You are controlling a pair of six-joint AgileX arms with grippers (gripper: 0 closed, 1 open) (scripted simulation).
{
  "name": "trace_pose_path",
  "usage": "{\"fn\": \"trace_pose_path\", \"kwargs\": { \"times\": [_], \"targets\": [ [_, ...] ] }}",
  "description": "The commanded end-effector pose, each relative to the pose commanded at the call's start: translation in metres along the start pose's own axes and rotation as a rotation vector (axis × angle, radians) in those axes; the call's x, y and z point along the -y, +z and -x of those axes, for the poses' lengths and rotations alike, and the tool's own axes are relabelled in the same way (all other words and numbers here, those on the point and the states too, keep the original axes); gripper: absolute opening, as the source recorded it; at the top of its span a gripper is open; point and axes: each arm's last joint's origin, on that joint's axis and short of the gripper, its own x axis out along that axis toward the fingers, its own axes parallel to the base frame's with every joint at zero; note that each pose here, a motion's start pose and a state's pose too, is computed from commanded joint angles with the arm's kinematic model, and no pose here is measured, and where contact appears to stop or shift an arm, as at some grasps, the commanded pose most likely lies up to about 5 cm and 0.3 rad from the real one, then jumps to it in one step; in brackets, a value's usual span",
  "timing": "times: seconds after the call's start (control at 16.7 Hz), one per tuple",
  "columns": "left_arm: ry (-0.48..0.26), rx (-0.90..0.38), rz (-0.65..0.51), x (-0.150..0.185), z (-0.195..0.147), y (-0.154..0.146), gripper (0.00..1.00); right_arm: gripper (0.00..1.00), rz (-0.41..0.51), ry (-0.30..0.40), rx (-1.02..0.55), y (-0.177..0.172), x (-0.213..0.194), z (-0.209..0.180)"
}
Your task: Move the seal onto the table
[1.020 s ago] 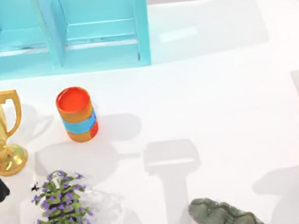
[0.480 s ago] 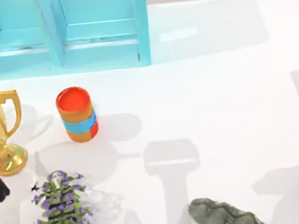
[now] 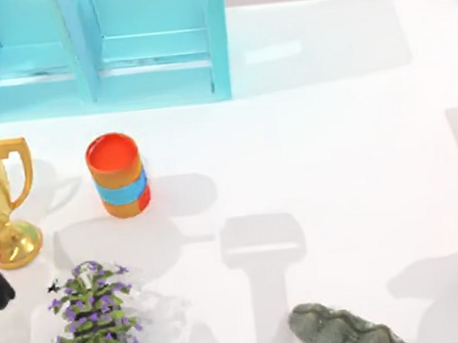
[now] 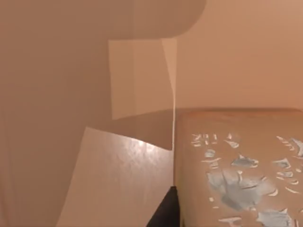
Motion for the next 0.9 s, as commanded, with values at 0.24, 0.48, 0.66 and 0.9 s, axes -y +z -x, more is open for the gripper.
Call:
{"fn": "trace_pose_path", "kwargs": {
  "times": [0.24, 0.48, 0.66, 0.9],
  "targets": [
    [0.000, 0.000, 0.000, 0.000, 0.000, 0.000, 1.00, 0.00, 0.000, 0.000, 0.000, 0.000, 0.000, 0.000],
    [0.000, 0.000, 0.000, 0.000, 0.000, 0.000, 1.00, 0.00, -0.006, -0.024, 0.032, 0.005, -0.004, 0.019],
    [0.000, 0.000, 0.000, 0.000, 0.000, 0.000, 1.00, 0.00, -0.014, -0.068, 0.116, 0.014, -0.028, 0.074],
    [0.000, 0.000, 0.000, 0.000, 0.000, 0.000, 1.00, 0.00, -0.019, -0.052, 0.130, 0.002, -0.081, 0.138]
  ]
}}
